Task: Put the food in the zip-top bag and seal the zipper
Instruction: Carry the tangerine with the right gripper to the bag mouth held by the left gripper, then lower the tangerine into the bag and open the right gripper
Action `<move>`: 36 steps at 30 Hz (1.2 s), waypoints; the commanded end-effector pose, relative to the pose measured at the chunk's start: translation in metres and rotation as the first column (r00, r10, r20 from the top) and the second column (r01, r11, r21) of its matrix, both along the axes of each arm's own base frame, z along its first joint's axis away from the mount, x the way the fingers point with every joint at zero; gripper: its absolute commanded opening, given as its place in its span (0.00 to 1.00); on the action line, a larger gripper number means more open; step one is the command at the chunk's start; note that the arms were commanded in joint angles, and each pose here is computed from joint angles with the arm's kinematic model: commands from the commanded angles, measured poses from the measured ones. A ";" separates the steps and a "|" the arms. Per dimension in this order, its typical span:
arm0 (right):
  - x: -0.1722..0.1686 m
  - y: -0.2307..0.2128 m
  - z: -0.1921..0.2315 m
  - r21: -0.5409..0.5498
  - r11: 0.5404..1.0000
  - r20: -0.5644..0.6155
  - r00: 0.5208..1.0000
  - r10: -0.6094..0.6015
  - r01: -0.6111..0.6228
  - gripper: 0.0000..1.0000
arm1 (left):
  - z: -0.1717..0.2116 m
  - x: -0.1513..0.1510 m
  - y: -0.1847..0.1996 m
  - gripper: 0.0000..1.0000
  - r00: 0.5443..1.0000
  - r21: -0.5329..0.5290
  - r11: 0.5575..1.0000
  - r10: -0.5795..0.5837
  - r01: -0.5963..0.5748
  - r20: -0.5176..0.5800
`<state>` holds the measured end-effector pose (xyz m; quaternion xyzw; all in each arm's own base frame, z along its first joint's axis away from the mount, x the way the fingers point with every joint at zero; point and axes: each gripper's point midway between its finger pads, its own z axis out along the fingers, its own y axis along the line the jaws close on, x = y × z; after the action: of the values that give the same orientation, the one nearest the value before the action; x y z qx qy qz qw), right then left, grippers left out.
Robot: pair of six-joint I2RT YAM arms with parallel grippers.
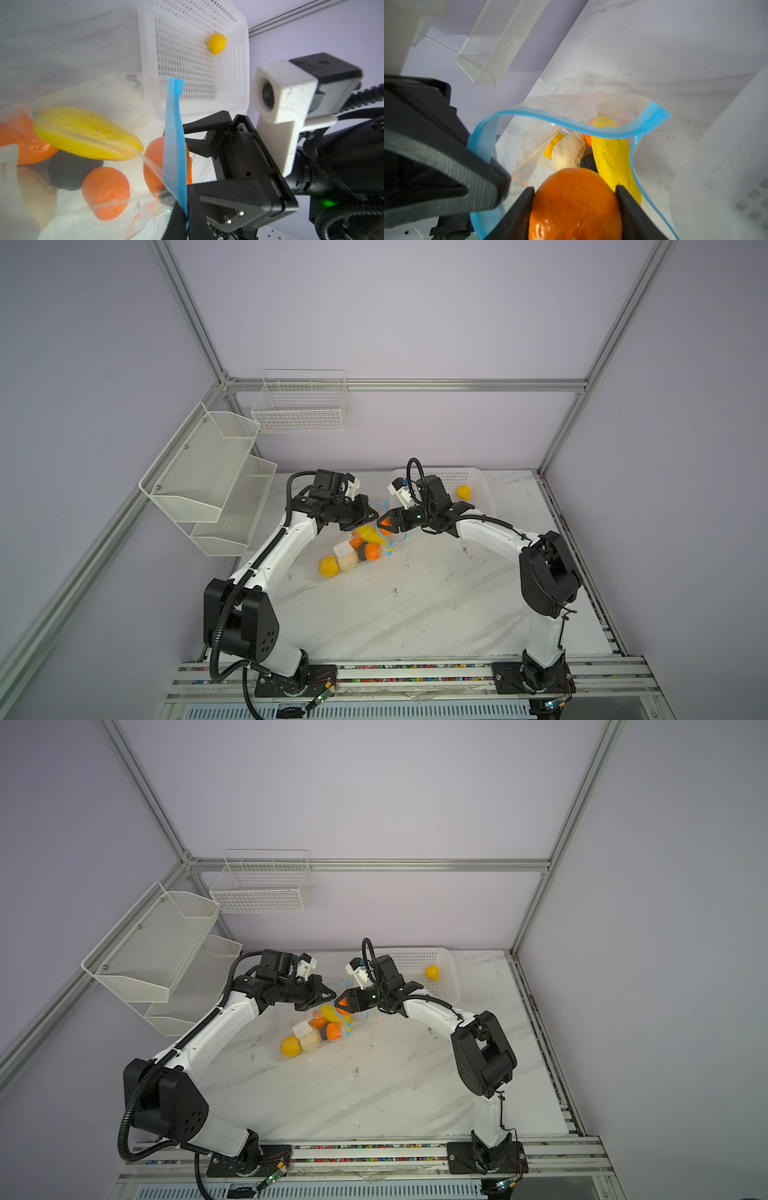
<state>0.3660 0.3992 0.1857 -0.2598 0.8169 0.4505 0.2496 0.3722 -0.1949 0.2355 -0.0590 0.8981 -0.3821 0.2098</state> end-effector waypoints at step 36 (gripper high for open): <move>-0.002 0.044 -0.015 0.119 0.993 -0.083 0.996 0.013 -0.003 0.62 | 0.025 -0.013 -0.006 0.00 0.998 -0.035 0.999 -0.022 0.024 0.067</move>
<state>0.3662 0.4328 0.1720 -0.2295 0.8059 0.4970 0.2257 0.3666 -0.1976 0.2471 -0.0536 0.8941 -0.3861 0.2207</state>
